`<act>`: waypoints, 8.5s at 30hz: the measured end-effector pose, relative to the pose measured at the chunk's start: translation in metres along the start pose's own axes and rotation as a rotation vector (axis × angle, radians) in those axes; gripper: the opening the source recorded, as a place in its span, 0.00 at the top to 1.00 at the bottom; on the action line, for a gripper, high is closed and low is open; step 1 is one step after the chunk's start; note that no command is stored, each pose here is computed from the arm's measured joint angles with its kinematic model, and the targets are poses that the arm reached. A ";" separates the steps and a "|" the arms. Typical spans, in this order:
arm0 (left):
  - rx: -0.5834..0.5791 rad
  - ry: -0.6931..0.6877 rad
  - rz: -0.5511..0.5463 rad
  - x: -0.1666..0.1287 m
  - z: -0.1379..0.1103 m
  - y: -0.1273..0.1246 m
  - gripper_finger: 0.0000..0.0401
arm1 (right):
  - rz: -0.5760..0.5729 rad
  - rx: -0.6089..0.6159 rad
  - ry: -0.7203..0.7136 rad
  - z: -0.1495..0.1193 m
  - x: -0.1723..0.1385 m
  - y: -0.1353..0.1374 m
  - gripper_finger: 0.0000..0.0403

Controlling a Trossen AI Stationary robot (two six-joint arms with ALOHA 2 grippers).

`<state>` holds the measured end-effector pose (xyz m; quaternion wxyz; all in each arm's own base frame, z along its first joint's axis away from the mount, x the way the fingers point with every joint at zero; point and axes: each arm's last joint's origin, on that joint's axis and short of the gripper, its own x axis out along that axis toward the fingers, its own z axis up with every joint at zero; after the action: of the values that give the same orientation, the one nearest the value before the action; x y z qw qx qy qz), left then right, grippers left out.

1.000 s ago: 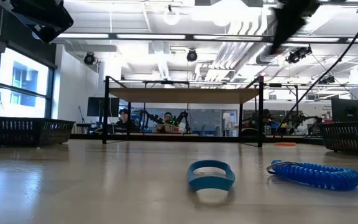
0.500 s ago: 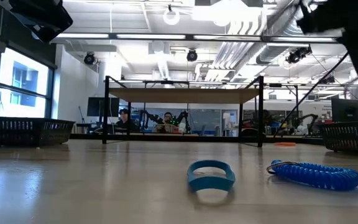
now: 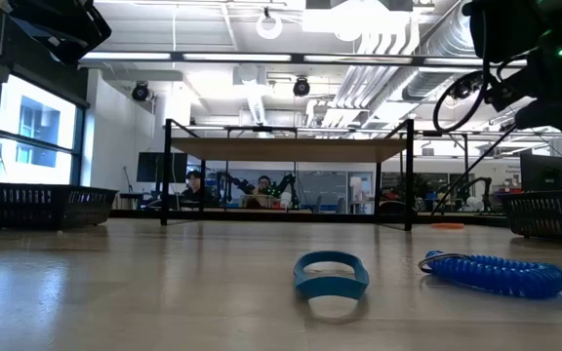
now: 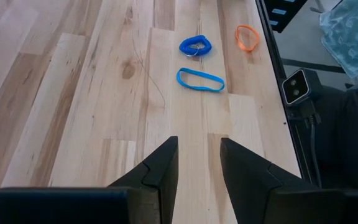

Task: Pick & Place Office Desk Supplies
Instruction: Put the orange rubber band into the top right black bin

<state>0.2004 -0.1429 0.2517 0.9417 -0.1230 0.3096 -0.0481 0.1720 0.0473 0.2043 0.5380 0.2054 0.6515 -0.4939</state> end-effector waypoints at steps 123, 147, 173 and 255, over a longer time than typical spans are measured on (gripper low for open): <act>-0.039 0.067 0.307 0.004 0.030 0.092 0.71 | 0.792 0.529 -0.539 0.322 -0.047 -0.251 0.49; -0.077 0.064 0.263 0.003 0.044 0.126 0.71 | 0.224 -0.165 -0.300 0.313 -0.035 -0.228 0.50; -0.058 0.049 0.265 0.003 0.046 0.127 0.71 | 0.156 -0.384 -0.252 0.336 -0.007 -0.210 0.71; 0.141 0.122 0.064 -0.002 0.049 0.152 0.71 | 0.509 0.328 -0.076 0.159 -0.134 -0.106 0.99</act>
<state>0.2304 0.0142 0.2508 0.9284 -0.0433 0.3660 -0.0469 0.2113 -0.1004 0.3810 0.6281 0.4274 0.4703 -0.4491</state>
